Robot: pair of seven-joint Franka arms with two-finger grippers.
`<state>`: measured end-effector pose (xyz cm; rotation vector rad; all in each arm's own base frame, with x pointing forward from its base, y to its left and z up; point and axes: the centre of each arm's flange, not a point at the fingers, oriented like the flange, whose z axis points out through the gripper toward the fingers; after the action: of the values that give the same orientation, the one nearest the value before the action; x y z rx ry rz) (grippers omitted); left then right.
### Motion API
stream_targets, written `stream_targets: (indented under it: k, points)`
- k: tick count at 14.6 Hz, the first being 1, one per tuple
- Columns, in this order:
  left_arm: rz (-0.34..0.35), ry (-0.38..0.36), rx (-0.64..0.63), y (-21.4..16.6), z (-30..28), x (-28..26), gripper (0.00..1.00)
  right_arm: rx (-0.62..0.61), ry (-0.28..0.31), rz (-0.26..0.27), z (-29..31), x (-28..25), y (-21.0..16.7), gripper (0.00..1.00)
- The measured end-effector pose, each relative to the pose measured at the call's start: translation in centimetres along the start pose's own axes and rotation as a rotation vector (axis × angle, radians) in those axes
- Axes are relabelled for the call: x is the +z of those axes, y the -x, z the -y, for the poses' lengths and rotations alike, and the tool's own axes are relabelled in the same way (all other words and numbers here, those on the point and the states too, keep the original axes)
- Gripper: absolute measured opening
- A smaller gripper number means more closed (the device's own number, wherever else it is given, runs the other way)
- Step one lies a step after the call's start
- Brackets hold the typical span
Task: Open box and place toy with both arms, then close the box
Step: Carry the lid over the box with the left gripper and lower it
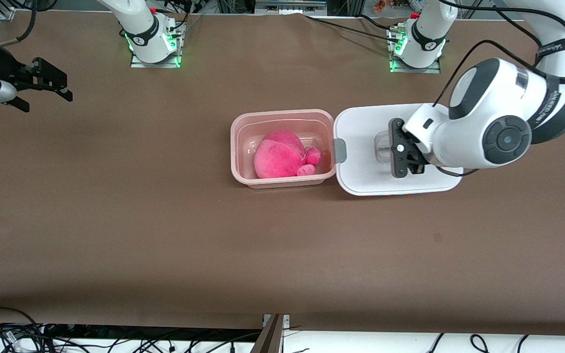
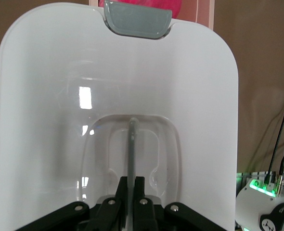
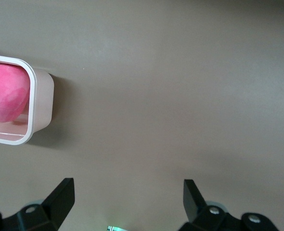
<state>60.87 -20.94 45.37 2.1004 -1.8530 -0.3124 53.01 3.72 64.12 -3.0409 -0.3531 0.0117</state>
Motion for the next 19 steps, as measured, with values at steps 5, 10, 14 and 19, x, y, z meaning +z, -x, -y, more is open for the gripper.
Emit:
stream_targets:
  k: [5, 10, 14, 19]
  points:
    - [-0.097, 0.0, 0.008, -4.8, -0.7, 1.3, 0.07, 0.004, 0.029, 0.0, -0.2, 0.0, 0.2, 1.0]
    - [-0.139, -0.032, 0.015, -8.1, -1.0, 2.2, 0.07, 0.001, 0.057, -0.013, -0.4, 0.3, -0.2, 1.0]
    - [-0.145, -0.048, 0.015, -11.0, -1.7, 3.5, 0.07, 0.017, 0.061, -0.015, -1.2, 0.2, -0.1, 1.0]
    - [-0.158, -0.064, -0.024, -15.0, -2.8, 5.6, 0.07, 0.023, 0.097, -0.01, -1.9, 0.1, 0.0, 1.0]
